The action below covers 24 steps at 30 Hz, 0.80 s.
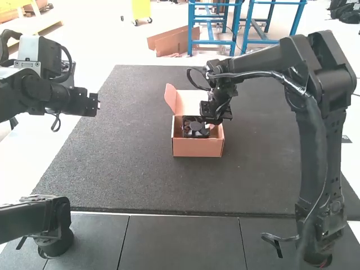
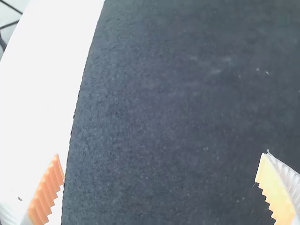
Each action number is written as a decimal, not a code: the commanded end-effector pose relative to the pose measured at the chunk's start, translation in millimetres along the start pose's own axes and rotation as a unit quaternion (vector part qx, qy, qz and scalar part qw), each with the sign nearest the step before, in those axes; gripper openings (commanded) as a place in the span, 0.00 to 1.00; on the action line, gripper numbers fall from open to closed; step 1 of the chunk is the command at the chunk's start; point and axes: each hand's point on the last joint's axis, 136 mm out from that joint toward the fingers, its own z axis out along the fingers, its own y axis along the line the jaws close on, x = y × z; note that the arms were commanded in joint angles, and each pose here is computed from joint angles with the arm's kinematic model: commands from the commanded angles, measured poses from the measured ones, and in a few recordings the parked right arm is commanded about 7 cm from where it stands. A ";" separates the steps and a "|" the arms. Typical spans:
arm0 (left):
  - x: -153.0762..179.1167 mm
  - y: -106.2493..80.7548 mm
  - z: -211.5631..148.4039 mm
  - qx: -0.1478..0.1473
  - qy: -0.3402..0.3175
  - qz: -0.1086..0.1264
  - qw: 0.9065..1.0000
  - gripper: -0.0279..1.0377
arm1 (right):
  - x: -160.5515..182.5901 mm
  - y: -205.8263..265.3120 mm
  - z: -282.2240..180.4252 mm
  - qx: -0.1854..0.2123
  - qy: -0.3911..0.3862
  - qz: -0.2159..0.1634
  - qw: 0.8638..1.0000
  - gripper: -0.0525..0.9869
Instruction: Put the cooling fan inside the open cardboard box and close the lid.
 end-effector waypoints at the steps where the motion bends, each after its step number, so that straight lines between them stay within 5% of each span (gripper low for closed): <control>1: -19.6 2.0 -11.7 0.001 -0.030 -0.012 0.999 0.94 | -20.7 16.2 -13.5 -0.016 -0.029 -0.012 0.999 0.30; 5: -29.3 1.2 -13.2 0.005 -0.045 -0.015 0.999 0.94 | -29.1 20.1 -22.8 -0.024 -0.030 -0.018 0.999 0.59; 12: -32.3 -8.8 2.3 0.019 -0.037 -0.007 0.999 0.94 | -45.5 46.6 -84.1 -0.080 -0.037 -0.042 0.995 0.69; 17: -43.2 -24.3 11.4 0.036 -0.043 0.003 0.998 0.94 | -56.8 30.4 -131.5 -0.080 -0.086 -0.034 0.992 0.94; 24: -64.5 -58.1 25.4 0.071 -0.051 0.016 0.996 0.94 | -49.0 -8.5 -164.5 -0.062 -0.147 -0.026 0.987 0.93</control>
